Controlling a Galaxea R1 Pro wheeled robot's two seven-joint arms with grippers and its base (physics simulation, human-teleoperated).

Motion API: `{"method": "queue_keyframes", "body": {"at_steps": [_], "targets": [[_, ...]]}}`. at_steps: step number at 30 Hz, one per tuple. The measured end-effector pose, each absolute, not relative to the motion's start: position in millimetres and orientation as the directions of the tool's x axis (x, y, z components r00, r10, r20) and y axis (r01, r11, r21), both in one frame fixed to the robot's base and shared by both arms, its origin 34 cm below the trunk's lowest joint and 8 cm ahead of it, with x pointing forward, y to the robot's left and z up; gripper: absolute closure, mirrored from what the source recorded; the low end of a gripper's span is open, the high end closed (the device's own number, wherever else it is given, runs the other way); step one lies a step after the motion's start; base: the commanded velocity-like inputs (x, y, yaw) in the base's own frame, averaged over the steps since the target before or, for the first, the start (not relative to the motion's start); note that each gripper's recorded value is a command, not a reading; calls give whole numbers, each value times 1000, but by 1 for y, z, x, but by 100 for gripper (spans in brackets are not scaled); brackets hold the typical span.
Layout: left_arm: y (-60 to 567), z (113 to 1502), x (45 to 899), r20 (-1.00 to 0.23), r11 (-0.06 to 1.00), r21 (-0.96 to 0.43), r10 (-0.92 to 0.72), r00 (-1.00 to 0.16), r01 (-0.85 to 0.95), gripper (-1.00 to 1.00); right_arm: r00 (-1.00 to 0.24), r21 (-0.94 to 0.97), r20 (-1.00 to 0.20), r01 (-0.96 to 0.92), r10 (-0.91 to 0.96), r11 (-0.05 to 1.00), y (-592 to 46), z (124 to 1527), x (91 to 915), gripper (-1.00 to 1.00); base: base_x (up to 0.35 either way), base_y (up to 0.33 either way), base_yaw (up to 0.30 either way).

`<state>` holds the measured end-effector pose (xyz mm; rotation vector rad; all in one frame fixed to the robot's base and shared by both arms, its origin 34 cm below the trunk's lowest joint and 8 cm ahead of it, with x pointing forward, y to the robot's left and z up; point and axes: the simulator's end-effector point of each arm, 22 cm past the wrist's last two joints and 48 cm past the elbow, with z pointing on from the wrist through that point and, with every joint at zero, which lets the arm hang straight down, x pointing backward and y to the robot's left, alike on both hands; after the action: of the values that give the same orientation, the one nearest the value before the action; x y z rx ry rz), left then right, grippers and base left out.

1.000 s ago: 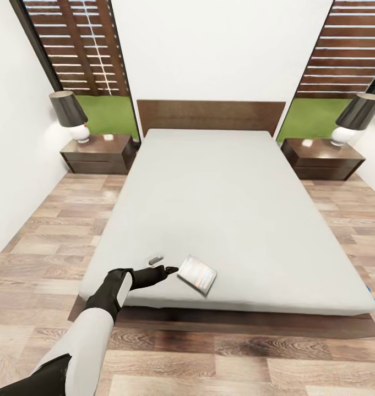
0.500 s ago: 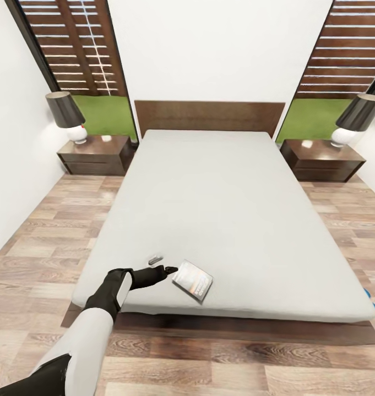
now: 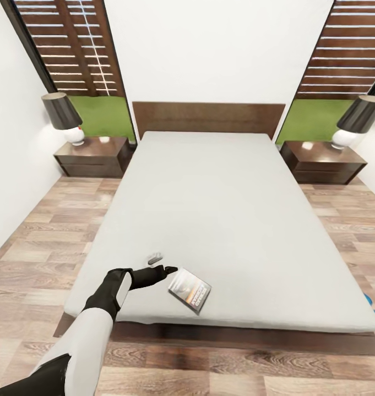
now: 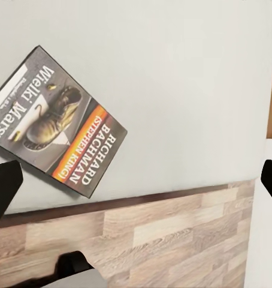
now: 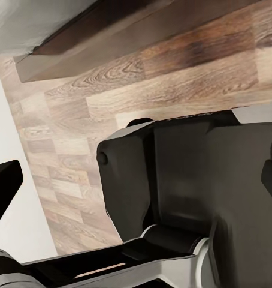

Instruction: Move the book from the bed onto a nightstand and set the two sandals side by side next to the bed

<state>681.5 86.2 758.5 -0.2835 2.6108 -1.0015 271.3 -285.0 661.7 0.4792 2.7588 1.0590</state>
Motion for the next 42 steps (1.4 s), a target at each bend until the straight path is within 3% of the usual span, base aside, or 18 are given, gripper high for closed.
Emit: {"method": "queue_keyframes", "body": {"at_steps": [16,42], "targets": [[86,758,682,-232,733,-677,-298,-926,-67,-100,-938,672,-23,241,345,700,-285,662,271,-100,104,-3,0],[86,746,676,-212,733,-676,-297,-931,-80,-100,-939,667,-2,256,345,700,-285,658,264,-100,5,0,0]]}}
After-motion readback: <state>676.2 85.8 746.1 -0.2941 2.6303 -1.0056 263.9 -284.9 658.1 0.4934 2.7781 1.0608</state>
